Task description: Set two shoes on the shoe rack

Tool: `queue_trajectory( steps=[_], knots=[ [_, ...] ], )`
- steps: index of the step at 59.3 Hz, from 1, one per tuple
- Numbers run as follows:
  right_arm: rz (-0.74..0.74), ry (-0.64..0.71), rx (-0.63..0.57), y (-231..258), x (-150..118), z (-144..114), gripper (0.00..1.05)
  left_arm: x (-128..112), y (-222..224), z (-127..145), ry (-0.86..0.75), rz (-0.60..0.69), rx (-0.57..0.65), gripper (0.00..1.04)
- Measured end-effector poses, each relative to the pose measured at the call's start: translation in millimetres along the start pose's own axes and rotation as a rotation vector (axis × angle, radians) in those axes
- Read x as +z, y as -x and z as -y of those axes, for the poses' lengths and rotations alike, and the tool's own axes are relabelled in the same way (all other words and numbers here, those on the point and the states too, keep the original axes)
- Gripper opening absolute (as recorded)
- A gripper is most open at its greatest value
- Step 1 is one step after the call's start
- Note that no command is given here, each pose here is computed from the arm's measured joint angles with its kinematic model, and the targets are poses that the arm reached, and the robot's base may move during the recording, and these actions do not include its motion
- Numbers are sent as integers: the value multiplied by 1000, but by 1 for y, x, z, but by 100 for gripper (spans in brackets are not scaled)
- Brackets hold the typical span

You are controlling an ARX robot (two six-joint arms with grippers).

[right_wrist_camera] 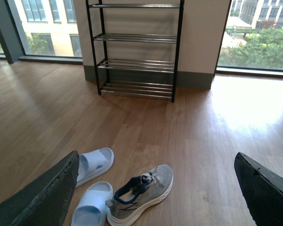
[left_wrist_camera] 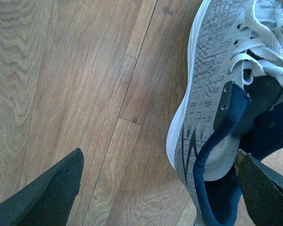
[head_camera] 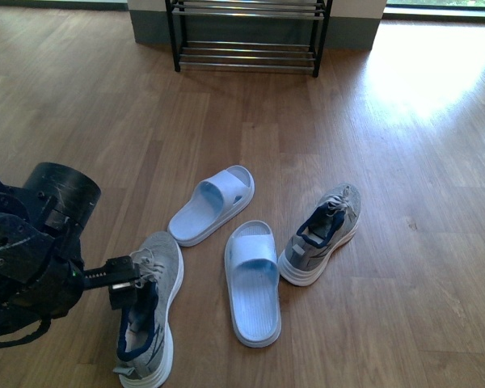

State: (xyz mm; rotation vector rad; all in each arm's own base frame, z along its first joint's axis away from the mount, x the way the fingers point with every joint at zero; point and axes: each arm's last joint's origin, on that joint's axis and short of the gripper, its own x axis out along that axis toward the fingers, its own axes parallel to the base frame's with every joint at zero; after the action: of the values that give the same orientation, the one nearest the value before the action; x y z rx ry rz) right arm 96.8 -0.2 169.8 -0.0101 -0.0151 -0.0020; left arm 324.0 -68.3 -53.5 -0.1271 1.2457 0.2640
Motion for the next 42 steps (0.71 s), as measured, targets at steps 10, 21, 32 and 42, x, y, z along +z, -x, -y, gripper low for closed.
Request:
queue_trajectory(
  steps=[10, 21, 32, 42],
  knots=[
    [0, 0, 0, 0, 0, 0, 95, -2, -16, 11, -57, -12, -9, 95],
    [0, 0, 0, 0, 0, 0, 95, 1, -31, 21, -101, -7, 6, 95],
    [0, 0, 0, 0, 0, 0, 95, -3, -59, 26, -164, -20, 9, 95],
    [0, 0, 0, 0, 0, 0, 95, -1, -74, 36, -240, 14, -10, 95]
  ],
)
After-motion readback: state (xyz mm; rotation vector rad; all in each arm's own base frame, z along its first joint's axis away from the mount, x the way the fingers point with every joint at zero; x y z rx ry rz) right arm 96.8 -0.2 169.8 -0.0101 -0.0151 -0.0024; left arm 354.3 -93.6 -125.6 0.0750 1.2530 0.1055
